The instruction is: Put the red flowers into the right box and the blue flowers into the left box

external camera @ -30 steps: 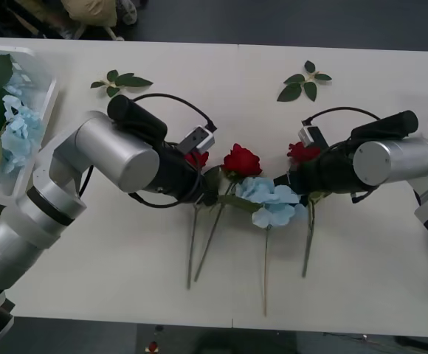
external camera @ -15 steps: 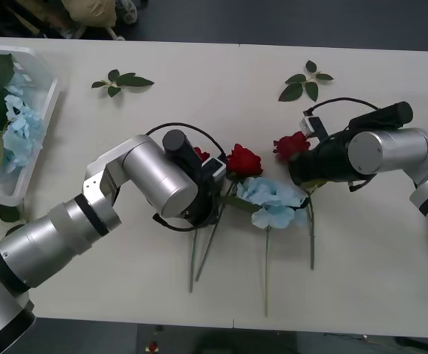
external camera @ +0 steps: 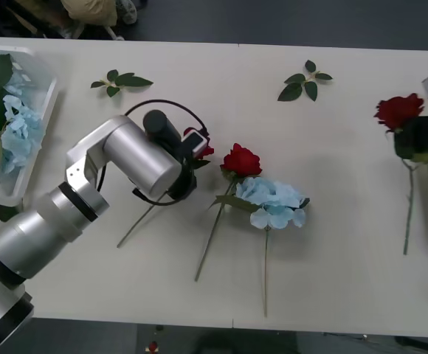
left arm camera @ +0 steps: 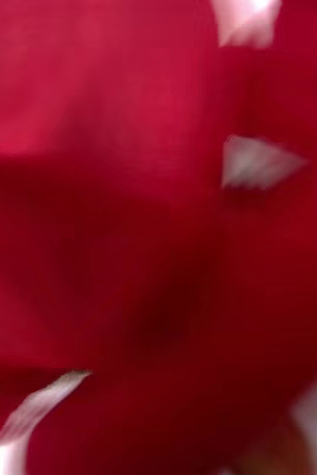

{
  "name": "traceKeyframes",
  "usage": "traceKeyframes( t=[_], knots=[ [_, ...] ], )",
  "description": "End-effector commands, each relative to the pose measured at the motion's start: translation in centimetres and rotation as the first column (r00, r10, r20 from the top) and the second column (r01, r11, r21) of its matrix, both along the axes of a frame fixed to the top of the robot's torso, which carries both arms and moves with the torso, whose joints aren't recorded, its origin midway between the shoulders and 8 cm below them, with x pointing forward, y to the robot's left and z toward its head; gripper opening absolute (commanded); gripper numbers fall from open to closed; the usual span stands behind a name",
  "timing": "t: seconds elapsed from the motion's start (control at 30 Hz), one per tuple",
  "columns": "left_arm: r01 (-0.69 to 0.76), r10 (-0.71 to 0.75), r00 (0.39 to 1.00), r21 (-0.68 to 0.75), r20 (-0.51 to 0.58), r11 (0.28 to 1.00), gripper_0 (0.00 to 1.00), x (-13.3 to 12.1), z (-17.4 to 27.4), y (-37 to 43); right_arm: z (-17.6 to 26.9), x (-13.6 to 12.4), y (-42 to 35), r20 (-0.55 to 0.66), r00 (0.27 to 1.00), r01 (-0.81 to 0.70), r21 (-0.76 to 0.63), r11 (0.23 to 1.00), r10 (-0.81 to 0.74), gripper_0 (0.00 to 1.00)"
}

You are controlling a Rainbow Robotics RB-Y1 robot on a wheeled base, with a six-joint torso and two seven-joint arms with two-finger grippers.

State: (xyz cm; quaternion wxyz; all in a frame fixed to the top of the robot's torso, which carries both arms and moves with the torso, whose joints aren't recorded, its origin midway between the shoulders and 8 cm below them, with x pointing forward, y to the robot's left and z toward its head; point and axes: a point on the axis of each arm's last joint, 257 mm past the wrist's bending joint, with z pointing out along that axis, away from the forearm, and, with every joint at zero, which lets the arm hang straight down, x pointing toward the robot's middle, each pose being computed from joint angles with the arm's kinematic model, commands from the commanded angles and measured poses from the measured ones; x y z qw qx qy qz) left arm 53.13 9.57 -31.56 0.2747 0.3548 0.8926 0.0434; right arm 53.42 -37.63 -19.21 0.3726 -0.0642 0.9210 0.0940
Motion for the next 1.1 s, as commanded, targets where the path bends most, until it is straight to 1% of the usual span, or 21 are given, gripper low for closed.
traceKeyframes(
  t=[0.03, 0.1, 0.17, 0.2, 0.23, 0.3, 0.37, 0.4, 0.47, 0.53, 0.6, 0.67, 0.7, 0.77, 0.8, 0.83, 0.9, 0.93, 0.97, 1.0, 1.1],
  knots=[
    [0.062, -0.059, 0.992, -0.023, 0.115, 0.998, 0.0, 3.4, 6.8, 2.7, 5.1, -0.6, -6.4, 0.015, 0.999, 0.049, -0.22, 0.974, -0.047, 0.0],
    [0.116, -0.101, 0.984, -0.093, 0.147, 0.989, 0.0, 3.7, 9.8, 1.9, 6.0, -1.3, -10.1, 0.003, 0.994, 0.102, -0.277, 0.956, -0.105, 0.0],
    [0.186, -0.154, 0.971, -0.178, 0.181, 0.966, 0.0, 3.4, 12.4, -0.3, 6.1, -1.8, -13.2, -0.003, 0.988, 0.148, -0.319, 0.936, -0.157, 0.0],
    [0.25, -0.195, 0.959, -0.284, 0.208, 0.926, 0.0, 2.4, 14.6, -3.4, 6.2, -2.1, -15.6, -0.002, 0.98, 0.188, -0.335, 0.923, -0.2, 0.0],
    [0.276, -0.207, 0.952, -0.331, 0.227, 0.903, 0.0, 2.0, 15.6, -5.0, 6.3, -2.1, -16.6, 0.002, 0.976, 0.204, -0.345, 0.916, -0.216, 0.0],
    [0.369, -0.248, 0.924, -0.502, 0.292, 0.782, 0.0, 0.1, 19.6, -10.8, 6.8, -1.7, -20.1, 0.049, 0.965, 0.257, -0.382, 0.887, -0.259, 0.0],
    [0.442, -0.279, 0.894, -0.587, 0.351, 0.678, 0.0, -1.5, 22.5, -14.7, 7.0, -1.1, -22.1, 0.093, 0.96, 0.278, -0.42, 0.864, -0.264, 0.0],
    [0.464, -0.285, 0.883, -0.599, 0.373, 0.653, 0.0, -1.8, 23.3, -15.6, 7.1, -0.8, -22.5, 0.107, 0.96, 0.28, -0.436, 0.855, -0.26, 0.0],
    [0.546, -0.307, 0.833, -0.596, 0.46, 0.589, 0.0, -3.2, 26.3, -18.3, 7.2, 0.0, -24.3, 0.16, 0.955, 0.298, -0.487, 0.821, -0.252, 0.0],
    [0.594, -0.32, 0.799, -0.586, 0.51, 0.55, 0.0, -4.2, 28.4, -20.1, 7.3, 0.4, -25.7, 0.199, 0.946, 0.324, -0.507, 0.799, -0.257, 0.0],
    [0.621, -0.335, 0.781, -0.595, 0.527, 0.511, 0.0, -5.6, 29.7, -21.9, 7.2, 0.4, -27.1, 0.222, 0.935, 0.353, -0.505, 0.788, -0.277, 0.0],
    [0.637, -0.34, 0.77, -0.61, 0.541, 0.472, 0.0, -6.7, 30.9, -23.1, 6.7, 0.1, -27.6, 0.219, 0.931, 0.363, -0.495, 0.789, -0.291, 0.0],
    [0.649, -0.334, 0.76, -0.618, 0.558, 0.444, 0.0, -7.4, 31.9, -24.0, 6.3, -0.1, -28.0, 0.213, 0.93, 0.368, -0.495, 0.787, -0.3, 0.03],
    [0.668, -0.319, 0.743, -0.62, 0.589, 0.412, 0.0, -8.2, 33.2, -25.0, 5.9, -0.6, -28.8, 0.202, 0.927, 0.374, -0.509, 0.775, -0.315, 0.35],
    [0.675, -0.312, 0.736, -0.62, 0.6, 0.4, 0.0, -8.5, 33.8, -25.4, 5.6, -1.0, -29.5, 0.2, 0.924, 0.382, -0.52, 0.764, -0.325, 0.48],
    [0.676, -0.31, 0.735, -0.621, 0.603, 0.397, 0.0, -8.5, 33.9, -25.5, 5.6, -1.1, -29.8, 0.201, 0.923, 0.384, -0.526, 0.759, -0.327, 0.55],
    [0.688, -0.307, 0.724, -0.611, 0.618, 0.393, 0.0, -8.8, 34.1, -25.8, 5.1, -1.2, -30.3, 0.206, 0.921, 0.389, -0.531, 0.753, -0.33, 0.82],
    [0.691, -0.308, 0.721, -0.608, 0.621, 0.391, 0.0, -8.9, 34.0, -26.0, 4.9, -1.2, -30.4, 0.206, 0.922, 0.387, -0.533, 0.752, -0.329, 0.88],
    [0.699, -0.305, 0.712, -0.604, 0.632, 0.383, 0.0, -9.3, 34.2, -26.5, 4.5, -1.2, -30.3, 0.2, 0.925, 0.379, -0.539, 0.752, -0.323, 0.98],
    [0.705, -0.294, 0.706, -0.603, 0.644, 0.373, 0.0, -9.4, 34.5, -26.8, 4.5, -1.1, -30.2, 0.198, 0.927, 0.375, -0.54, 0.753, -0.32, 1.0],
    [0.72, -0.263, 0.691, -0.606, 0.674, 0.338, 0.0, -10.3, 35.2, -27.9, 3.5, -0.8, -28.7, 0.181, 0.936, 0.353, -0.505, 0.787, -0.304, 1.0]
  ],
)
